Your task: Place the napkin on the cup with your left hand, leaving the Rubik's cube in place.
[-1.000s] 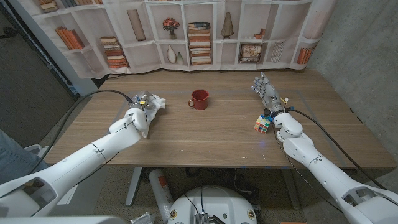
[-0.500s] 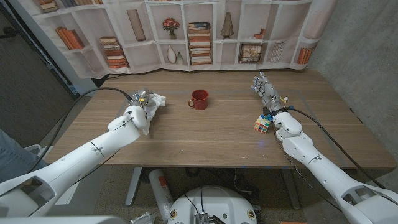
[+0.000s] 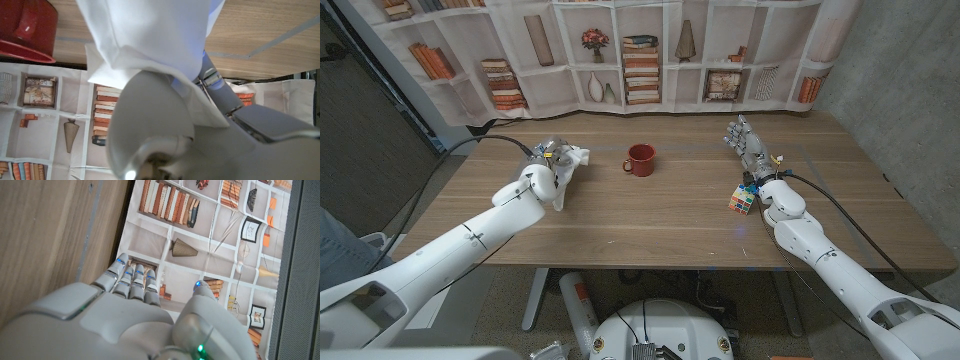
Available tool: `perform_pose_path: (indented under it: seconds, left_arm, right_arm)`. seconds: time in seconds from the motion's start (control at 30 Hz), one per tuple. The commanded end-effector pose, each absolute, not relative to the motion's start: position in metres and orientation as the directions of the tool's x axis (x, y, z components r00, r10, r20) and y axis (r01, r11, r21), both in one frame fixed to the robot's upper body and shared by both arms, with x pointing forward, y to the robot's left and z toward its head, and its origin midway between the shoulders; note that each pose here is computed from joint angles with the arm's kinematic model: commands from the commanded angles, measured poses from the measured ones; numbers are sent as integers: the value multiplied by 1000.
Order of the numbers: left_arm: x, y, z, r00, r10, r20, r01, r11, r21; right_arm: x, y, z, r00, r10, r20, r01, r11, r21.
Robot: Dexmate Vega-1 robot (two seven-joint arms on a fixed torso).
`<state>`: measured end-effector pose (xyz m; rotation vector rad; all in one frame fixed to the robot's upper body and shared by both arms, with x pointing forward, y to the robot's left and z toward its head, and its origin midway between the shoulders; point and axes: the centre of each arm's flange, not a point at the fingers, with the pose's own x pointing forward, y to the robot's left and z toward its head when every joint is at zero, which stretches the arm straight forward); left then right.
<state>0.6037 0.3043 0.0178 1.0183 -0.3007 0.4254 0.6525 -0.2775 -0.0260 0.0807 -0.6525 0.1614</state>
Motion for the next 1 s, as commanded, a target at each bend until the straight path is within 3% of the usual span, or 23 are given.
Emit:
perform_pose_path:
  seconds: [0.03, 1.0]
  left_arm:
    - [595, 301, 27, 870, 196, 452, -489, 455, 744]
    - [566, 307, 43, 830, 100, 549, -535, 421, 732]
  right_arm:
    - [651, -279, -22, 778, 119, 617, -173, 985, 29]
    - [648, -284, -25, 778, 114, 617, -168, 985, 29]
